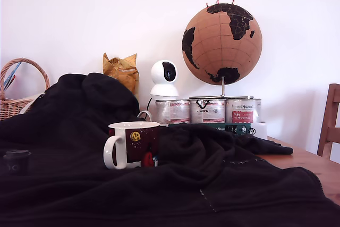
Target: Pick the grey coffee capsule and place it inside the red coffee cup
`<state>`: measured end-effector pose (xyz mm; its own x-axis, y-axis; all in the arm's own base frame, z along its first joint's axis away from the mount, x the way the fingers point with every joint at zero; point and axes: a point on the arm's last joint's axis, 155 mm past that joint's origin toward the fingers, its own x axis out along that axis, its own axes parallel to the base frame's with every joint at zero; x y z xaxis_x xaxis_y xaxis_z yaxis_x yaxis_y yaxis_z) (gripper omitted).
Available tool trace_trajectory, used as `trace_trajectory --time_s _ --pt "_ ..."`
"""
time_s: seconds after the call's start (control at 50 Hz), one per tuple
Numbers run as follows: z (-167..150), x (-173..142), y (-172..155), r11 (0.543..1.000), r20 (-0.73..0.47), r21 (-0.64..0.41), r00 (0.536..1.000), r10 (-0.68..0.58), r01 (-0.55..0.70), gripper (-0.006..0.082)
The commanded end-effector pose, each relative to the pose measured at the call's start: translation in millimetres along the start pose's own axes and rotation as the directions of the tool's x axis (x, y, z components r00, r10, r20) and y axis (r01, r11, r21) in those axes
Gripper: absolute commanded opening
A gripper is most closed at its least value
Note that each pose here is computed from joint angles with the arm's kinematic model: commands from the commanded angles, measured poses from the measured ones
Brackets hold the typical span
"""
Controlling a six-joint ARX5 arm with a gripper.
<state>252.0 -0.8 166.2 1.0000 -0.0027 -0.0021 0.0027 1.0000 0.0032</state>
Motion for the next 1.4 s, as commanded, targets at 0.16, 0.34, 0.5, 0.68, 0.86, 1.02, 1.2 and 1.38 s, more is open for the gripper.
trace_trajectory --time_s 0.16,0.34,0.5,0.68,0.86,1.02,1.2,1.38 --pt "-31 -3 10 0.998 -0.129 -0.05 0.991 0.036 -0.043 -0.0013" --pt "-19 -1 6 0.997 -0.082 -0.072 0.996 0.018 -0.024 -0.0013" --pt "14 -1 -13 0.976 0.047 -0.197 0.995 -0.088 0.095 -0.0013" --pt "51 -8 -31 0.873 0.189 -0.423 0.966 -0.179 0.245 -0.0011" --pt "56 -10 -37 0.829 0.2 -0.482 0.957 -0.211 0.283 -0.0011" --pt "56 -10 -38 0.828 0.199 -0.483 0.956 -0.214 0.286 -0.0011" --pt "60 -11 -40 0.817 0.21 -0.491 0.951 -0.227 0.303 -0.0011" --pt "53 -9 -57 0.785 0.116 -0.524 0.941 -0.318 0.33 -0.0008"
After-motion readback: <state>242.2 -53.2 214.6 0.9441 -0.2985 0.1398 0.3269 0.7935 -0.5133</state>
